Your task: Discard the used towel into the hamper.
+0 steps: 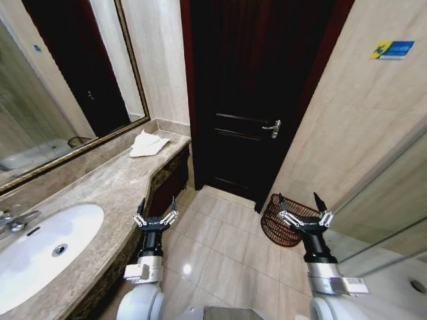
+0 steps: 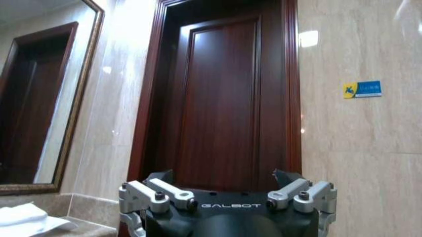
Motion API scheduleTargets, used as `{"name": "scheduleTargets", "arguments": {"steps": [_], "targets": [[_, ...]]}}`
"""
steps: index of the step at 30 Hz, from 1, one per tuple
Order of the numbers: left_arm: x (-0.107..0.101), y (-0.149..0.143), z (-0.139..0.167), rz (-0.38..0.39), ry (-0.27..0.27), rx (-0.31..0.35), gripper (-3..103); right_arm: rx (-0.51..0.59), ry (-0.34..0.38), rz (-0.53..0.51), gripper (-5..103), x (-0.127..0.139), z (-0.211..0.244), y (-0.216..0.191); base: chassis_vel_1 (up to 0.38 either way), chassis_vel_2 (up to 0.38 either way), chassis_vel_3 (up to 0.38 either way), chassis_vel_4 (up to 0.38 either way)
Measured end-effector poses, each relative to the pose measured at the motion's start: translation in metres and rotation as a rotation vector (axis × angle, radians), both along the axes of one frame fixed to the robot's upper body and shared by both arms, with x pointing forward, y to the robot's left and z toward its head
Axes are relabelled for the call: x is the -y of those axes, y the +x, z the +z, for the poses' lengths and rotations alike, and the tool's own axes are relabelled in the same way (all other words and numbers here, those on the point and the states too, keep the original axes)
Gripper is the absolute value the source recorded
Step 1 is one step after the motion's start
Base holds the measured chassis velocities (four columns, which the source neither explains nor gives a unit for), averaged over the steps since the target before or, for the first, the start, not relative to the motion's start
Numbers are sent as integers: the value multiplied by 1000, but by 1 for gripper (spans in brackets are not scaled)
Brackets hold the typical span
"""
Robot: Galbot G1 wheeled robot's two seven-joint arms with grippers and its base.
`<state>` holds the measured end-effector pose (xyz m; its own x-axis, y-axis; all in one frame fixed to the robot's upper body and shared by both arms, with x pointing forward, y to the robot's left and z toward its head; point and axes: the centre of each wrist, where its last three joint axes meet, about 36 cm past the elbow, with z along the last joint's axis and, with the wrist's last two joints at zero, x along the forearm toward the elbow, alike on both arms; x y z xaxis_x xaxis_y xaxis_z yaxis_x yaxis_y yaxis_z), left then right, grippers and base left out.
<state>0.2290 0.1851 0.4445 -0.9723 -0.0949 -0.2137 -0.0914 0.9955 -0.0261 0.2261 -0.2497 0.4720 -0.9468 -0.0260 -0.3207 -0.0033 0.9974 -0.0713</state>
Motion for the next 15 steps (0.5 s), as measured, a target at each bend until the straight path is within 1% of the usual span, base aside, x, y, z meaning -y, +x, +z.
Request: {"name": "scheduleTargets", "arguments": {"steps": [6,10,15], "targets": [[0,0,-2,-2,7,-2,100,11,2,5,100,0,-1,0,0,0,0,0],[0,-1,-2,-11,16,4,100,-6,-16,43,100,-1,-1,-2,0,0,0,0],[0,-1,-3,-12,17,5,100,-5,-19,54,100,-1,-1,-2,-9,14,7,-16]]}}
